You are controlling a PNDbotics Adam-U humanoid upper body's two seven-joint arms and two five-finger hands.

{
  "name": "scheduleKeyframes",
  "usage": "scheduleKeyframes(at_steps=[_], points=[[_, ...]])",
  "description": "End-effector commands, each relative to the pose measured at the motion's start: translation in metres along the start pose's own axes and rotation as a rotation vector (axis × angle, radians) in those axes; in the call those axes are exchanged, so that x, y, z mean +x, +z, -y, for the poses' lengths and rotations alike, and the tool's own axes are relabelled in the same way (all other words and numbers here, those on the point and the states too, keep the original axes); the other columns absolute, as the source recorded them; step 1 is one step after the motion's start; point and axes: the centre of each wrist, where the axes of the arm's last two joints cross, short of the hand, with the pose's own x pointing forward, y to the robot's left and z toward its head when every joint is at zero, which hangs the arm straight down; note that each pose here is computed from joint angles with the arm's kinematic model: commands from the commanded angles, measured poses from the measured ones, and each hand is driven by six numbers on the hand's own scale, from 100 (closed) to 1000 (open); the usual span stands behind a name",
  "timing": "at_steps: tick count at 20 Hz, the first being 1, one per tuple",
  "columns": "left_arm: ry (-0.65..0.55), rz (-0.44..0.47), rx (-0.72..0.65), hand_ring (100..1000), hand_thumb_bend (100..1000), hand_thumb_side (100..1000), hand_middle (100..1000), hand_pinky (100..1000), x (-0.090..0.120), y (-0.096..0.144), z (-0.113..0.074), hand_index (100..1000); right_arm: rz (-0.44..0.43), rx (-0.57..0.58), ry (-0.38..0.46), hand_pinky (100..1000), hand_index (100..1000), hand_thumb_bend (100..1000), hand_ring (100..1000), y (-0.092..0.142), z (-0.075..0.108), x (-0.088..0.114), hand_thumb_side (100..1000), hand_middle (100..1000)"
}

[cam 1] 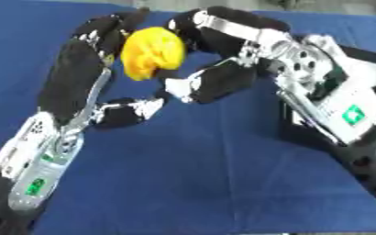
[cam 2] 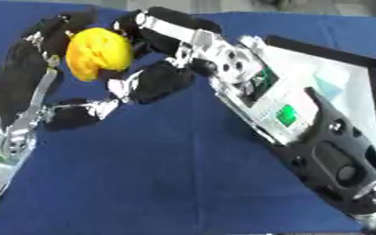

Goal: Pick up the objects with one hand, pass them to the other hand, and then place them into the box on the other side of the table.

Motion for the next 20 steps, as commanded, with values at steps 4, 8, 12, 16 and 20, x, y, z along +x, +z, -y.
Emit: scheduleKeyframes(at_steps=[4, 8, 12, 16, 20], points=[[-0.022, -0.125, 0.019, 729, 508, 397, 747, 830, -0.010, 0.000, -0.004, 930, 0.012, -0.036, 0.016, 858, 547, 100, 864, 0.008, 0.011, 0.002, 100, 477], [-0.014, -0.204, 0.023, 702, 394, 417, 715, 820, -0.024, 0.010, -0.004, 856, 0.002, -0.078, 0.006, 858, 550, 100, 864, 0.015, 0.021, -0.004, 100, 481], [0.000, -0.299, 0.026, 690, 303, 431, 703, 814, -0.044, 0.028, -0.011, 831, -0.030, -0.159, -0.006, 860, 557, 100, 865, 0.031, 0.038, -0.018, 100, 486], [-0.009, -0.380, 0.040, 679, 264, 424, 692, 813, -0.064, 0.046, -0.026, 816, -0.094, -0.263, 0.004, 861, 559, 100, 864, 0.054, 0.056, -0.037, 100, 489], [-0.017, -0.439, 0.095, 671, 247, 420, 686, 817, -0.074, 0.057, -0.044, 807, -0.171, -0.345, 0.032, 857, 556, 100, 858, 0.080, 0.069, -0.056, 100, 488]])
